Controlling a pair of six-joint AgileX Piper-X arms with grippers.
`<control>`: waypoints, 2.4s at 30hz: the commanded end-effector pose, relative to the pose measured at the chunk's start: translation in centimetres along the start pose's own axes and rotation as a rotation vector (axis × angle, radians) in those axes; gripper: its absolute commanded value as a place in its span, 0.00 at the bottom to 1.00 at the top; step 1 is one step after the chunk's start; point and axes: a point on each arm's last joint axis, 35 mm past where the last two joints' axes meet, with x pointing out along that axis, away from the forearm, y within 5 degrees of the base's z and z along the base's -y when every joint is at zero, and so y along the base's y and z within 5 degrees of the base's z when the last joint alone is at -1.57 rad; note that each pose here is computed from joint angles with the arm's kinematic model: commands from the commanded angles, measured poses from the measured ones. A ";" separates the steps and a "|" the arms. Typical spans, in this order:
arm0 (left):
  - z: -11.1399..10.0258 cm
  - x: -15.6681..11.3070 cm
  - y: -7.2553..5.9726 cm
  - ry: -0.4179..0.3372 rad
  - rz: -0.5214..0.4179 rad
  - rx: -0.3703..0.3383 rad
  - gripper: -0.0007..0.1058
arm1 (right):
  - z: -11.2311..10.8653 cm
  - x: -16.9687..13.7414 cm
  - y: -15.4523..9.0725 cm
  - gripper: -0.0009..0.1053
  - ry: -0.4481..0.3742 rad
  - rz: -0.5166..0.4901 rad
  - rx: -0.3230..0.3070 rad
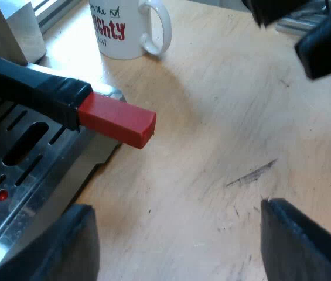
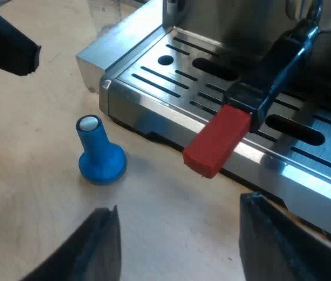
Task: Grind coffee beans and then tamp
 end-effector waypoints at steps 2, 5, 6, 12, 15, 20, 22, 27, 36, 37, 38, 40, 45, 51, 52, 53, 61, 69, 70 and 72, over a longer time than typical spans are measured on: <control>0.3 0.0 -0.1 -0.019 -0.014 0.015 0.58 | 0.1 0.3 0.8 0.38 -0.039 -0.035 0.027; 0.3 0.0 -0.1 -0.019 -0.014 0.015 0.58 | -0.2 0.8 1.6 0.37 -0.034 -0.057 0.028; 0.3 0.0 -0.1 -0.019 -0.014 0.015 0.58 | -0.3 1.0 1.8 0.37 -0.031 -0.064 0.023; 0.3 0.0 -0.1 -0.019 -0.014 0.015 0.58 | -0.7 3.5 3.4 0.37 -0.030 -0.164 0.092; 0.3 0.0 -0.1 -0.019 -0.014 0.015 0.58 | -1.0 4.1 3.7 0.37 -0.023 -0.193 0.131; 0.3 0.0 -0.1 -0.019 -0.014 0.015 0.58 | -2.2 5.6 4.4 0.37 -0.003 -0.304 0.212; 0.3 0.0 -0.1 -0.019 -0.014 0.015 0.58 | -2.5 6.0 4.6 0.37 0.005 -0.317 0.219; 0.3 0.0 -0.1 -0.019 -0.014 0.015 0.58 | -3.1 6.8 5.2 0.37 0.020 -0.327 0.208; 0.2 0.0 -0.1 -0.013 -0.014 0.010 0.58 | -3.5 8.1 5.9 0.37 -0.011 -0.394 0.212; 0.2 0.0 -0.1 -0.010 -0.014 0.009 0.58 | -3.6 8.1 6.0 0.37 -0.013 -0.400 0.211; 0.2 0.0 -0.1 -0.008 -0.014 0.008 0.58 | -3.5 8.1 6.0 0.37 -0.015 -0.402 0.213; 0.1 0.0 -0.1 -0.006 -0.014 0.007 0.58 | -3.6 8.2 6.0 0.37 -0.018 -0.402 0.216; 0.0 0.0 -0.1 0.004 -0.014 0.002 0.58 | -3.5 8.2 6.1 0.36 -0.017 -0.402 0.184; 0.0 0.0 -0.1 0.007 -0.014 0.001 0.58 | -3.4 8.2 5.9 0.19 -0.026 -0.440 0.181; 0.0 0.0 -0.1 0.007 -0.014 0.001 0.58 | -3.4 8.2 5.8 0.20 -0.028 -0.445 0.180; 0.0 0.0 -0.1 0.007 -0.014 0.001 0.58 | -3.4 8.2 5.8 0.20 -0.028 -0.445 0.180; 0.0 0.0 -0.1 0.007 -0.014 0.001 0.58 | -3.8 9.1 6.5 0.20 -0.032 -0.439 0.175; 0.0 0.0 -0.1 0.007 -0.014 0.001 0.58 | -3.6 9.5 6.0 0.20 -0.036 -0.463 0.166; 0.0 0.0 -0.1 0.007 -0.014 0.001 0.58 | -3.6 9.7 5.8 0.20 -0.031 -0.465 0.171; 0.0 0.0 -0.1 0.007 -0.014 0.001 0.58 | -3.5 10.0 5.4 0.20 -0.027 -0.457 0.186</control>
